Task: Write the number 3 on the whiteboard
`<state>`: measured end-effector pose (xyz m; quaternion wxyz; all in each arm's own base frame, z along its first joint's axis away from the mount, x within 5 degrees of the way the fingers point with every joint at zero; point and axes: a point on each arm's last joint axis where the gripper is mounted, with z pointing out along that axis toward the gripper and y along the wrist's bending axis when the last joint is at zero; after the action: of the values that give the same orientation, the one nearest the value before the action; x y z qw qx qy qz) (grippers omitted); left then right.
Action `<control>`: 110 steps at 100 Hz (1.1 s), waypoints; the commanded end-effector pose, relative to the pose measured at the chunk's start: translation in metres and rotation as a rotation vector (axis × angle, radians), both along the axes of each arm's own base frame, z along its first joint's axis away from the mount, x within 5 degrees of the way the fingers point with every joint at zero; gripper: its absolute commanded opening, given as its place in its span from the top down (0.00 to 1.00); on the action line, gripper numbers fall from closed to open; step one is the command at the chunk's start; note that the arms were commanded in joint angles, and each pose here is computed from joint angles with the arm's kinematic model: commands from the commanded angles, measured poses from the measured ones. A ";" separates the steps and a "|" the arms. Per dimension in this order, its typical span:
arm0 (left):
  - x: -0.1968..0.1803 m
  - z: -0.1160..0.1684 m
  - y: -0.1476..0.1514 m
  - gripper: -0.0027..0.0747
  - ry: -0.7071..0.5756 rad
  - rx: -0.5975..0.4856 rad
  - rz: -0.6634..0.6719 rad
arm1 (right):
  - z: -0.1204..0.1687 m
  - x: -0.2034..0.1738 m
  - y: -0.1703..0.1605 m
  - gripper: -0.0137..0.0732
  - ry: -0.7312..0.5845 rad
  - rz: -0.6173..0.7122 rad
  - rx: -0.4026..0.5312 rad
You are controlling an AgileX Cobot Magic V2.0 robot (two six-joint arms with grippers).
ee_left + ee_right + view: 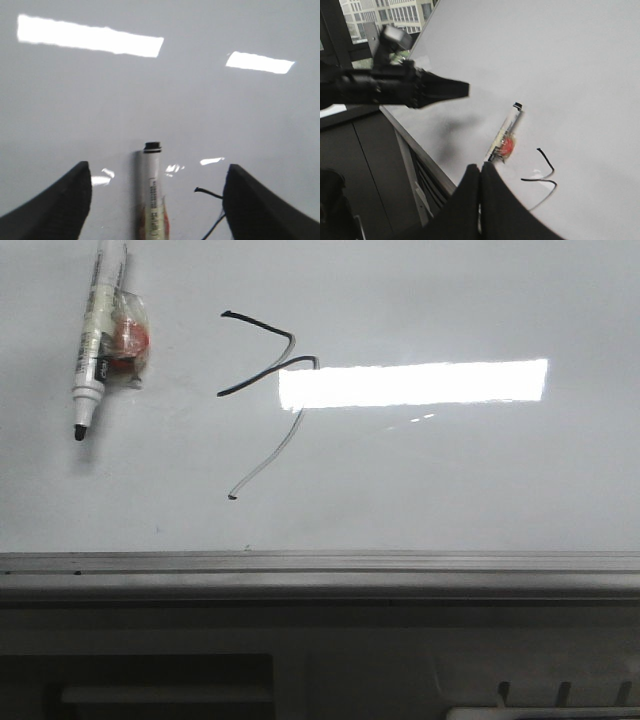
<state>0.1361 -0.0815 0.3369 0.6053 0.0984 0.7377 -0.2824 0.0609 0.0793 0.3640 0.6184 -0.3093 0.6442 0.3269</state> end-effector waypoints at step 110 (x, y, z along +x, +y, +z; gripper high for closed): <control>-0.123 -0.002 0.036 0.99 -0.295 0.250 -0.340 | -0.086 -0.016 -0.045 0.91 -0.224 -0.266 0.136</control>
<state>0.0120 -0.0470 0.3226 0.6088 0.3605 0.6576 -0.2588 0.0440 0.0383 0.2651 0.7163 -0.2394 0.6035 0.2557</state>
